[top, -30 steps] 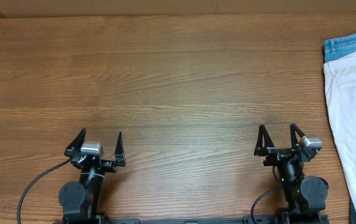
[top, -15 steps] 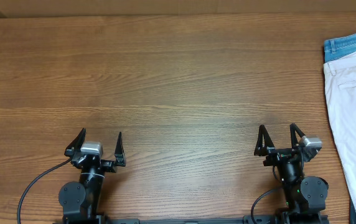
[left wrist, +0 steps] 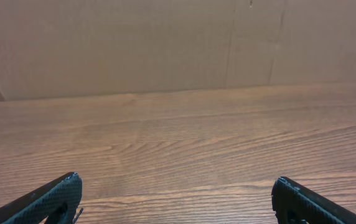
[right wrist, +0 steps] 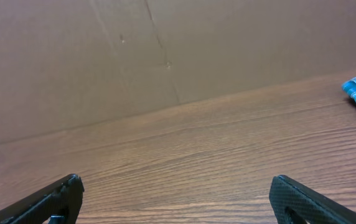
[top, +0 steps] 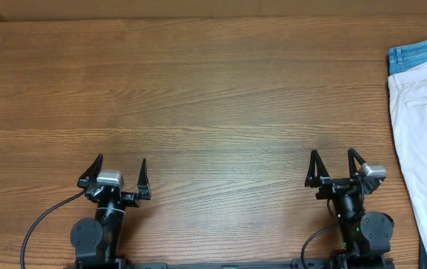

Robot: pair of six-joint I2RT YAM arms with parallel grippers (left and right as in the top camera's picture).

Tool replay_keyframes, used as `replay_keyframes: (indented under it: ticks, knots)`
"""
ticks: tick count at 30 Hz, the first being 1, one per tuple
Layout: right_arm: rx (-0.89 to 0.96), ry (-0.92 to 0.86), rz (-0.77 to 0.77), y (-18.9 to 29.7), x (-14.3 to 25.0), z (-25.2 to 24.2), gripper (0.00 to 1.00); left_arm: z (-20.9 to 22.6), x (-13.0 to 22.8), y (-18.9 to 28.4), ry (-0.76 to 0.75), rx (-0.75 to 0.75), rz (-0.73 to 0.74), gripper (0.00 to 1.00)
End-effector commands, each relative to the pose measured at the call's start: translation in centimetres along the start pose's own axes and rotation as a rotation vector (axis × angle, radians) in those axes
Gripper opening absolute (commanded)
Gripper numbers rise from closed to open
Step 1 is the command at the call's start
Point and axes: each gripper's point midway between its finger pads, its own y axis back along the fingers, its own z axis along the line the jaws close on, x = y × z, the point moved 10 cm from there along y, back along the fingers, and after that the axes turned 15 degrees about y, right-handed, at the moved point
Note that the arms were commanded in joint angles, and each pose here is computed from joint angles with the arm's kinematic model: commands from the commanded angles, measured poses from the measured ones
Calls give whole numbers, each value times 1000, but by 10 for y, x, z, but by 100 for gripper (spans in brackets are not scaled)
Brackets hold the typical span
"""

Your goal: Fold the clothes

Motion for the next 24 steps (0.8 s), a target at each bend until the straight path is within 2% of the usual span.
replay_keyframes:
  ticks: [1, 10, 12, 15, 18, 22, 24]
  knots:
    - [5, 4, -5, 0, 2, 0, 100, -2, 1, 0, -21, 16, -2, 100]
    - [5, 4, -5, 0, 2, 0, 100, -2, 1, 0, -21, 16, -2, 100]
    - [-2, 2, -49, 0, -4, 1, 100, -2, 1, 0, -21, 16, -2, 100]
    - [-166, -117, -114, 2, -16, 12, 100, -2, 1, 0, -21, 16, -2, 100]
    - [-412, -302, -21, 6, -10, 29, 100, -2, 1, 0, -21, 16, -2, 100]
    - [-435, -336, -32, 7, -14, 30, 100, -2, 1, 0, -21, 16, -2, 100]
    - [-449, -347, -88, 9, -23, 30, 100, -2, 1, 0, -21, 16, -2, 100]
